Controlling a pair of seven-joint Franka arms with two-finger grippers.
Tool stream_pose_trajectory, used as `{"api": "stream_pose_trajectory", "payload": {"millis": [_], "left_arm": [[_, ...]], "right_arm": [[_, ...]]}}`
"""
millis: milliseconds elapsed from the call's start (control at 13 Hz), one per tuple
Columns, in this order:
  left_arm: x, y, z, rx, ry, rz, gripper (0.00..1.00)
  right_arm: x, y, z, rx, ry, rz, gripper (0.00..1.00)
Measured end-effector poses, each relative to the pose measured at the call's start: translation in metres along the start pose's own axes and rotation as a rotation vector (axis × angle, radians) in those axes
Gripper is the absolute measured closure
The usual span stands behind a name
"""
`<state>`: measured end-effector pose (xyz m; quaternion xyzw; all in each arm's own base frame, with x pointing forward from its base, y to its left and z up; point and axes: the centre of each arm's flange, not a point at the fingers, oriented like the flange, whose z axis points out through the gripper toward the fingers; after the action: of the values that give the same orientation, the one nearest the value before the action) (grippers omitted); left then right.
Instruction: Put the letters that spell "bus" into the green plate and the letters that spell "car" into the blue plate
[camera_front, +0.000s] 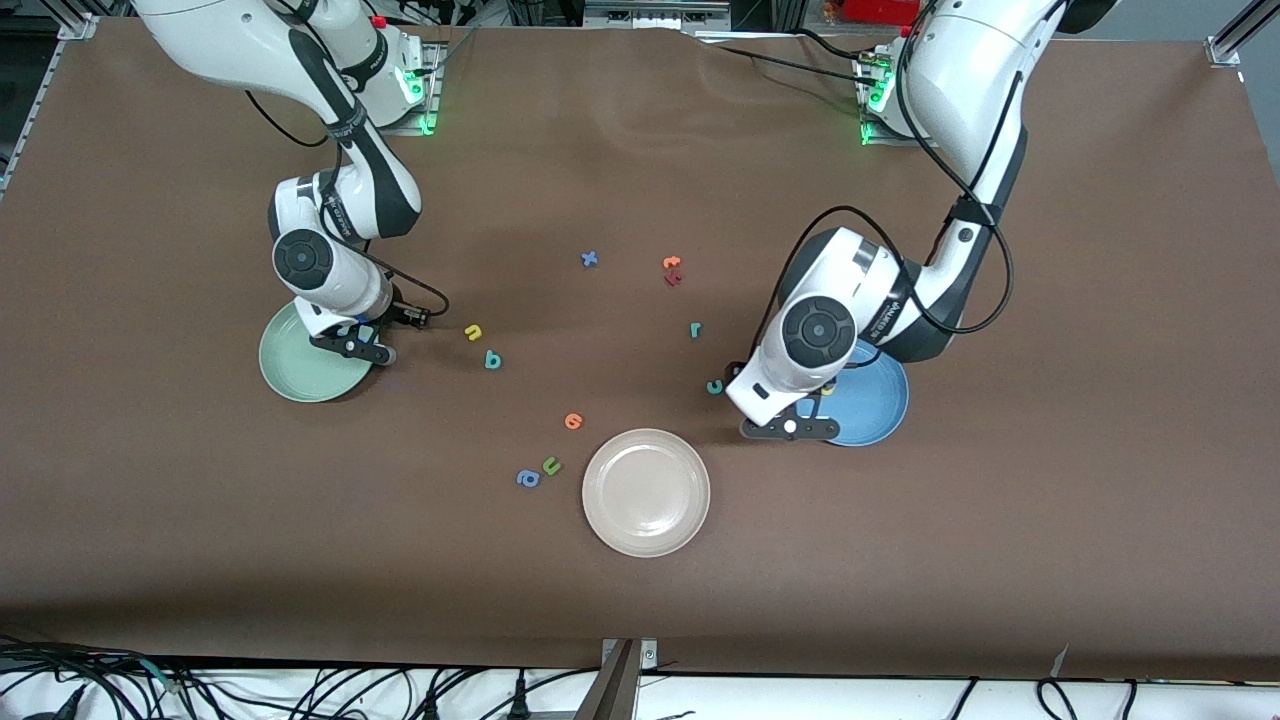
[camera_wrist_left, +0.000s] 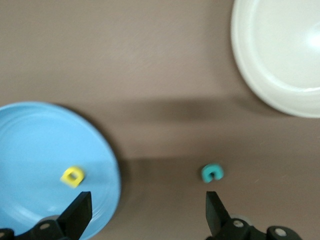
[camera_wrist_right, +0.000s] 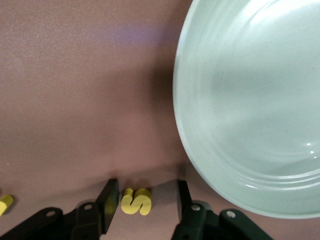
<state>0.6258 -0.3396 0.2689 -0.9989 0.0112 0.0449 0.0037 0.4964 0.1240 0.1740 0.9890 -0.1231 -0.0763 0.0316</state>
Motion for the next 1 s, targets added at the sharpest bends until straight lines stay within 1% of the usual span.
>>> {"api": "stream_pose_trajectory", "payload": {"millis": [77, 154, 231, 308, 386, 463, 617, 771, 1002], "left_arm": [[0.0, 0.012, 0.01, -0.021, 0.027, 0.011, 0.0], [-0.003, 0.024, 0.025, -0.043, 0.03, 0.017, 0.0], [-0.009, 0.034, 0.043, -0.052, 0.017, 0.022, 0.01], [-0.014, 0.042, 0.059, -0.05, 0.002, 0.03, 0.04], [-0.02, 0.049, 0.069, -0.046, -0.008, 0.04, 0.04], [-0.024, 0.054, 0.075, -0.041, -0.017, 0.047, 0.1], [-0.027, 0.056, 0.079, -0.038, -0.021, 0.052, 0.13], [-0.026, 0.054, 0.082, -0.043, -0.009, 0.049, 0.13], [-0.027, 0.053, 0.095, -0.041, -0.016, 0.048, 0.15]], "right_arm": [[0.0, 0.0, 0.0, 0.0, 0.0, 0.001, 0.44], [0.0, 0.0, 0.0, 0.0, 0.0, 0.002, 0.44], [-0.001, -0.002, 0.0, 0.001, 0.0, 0.007, 0.44], [-0.004, -0.007, 0.0, 0.003, -0.001, 0.013, 0.44], [-0.008, -0.013, 0.0, 0.006, -0.001, 0.014, 0.44], [-0.01, -0.017, 0.0, 0.008, -0.001, 0.014, 0.44], [-0.011, -0.018, 0.0, 0.009, 0.0, 0.014, 0.44], [-0.011, -0.018, 0.0, 0.01, 0.002, 0.013, 0.44], [-0.01, -0.017, 0.0, 0.013, 0.007, -0.005, 0.44]]}}
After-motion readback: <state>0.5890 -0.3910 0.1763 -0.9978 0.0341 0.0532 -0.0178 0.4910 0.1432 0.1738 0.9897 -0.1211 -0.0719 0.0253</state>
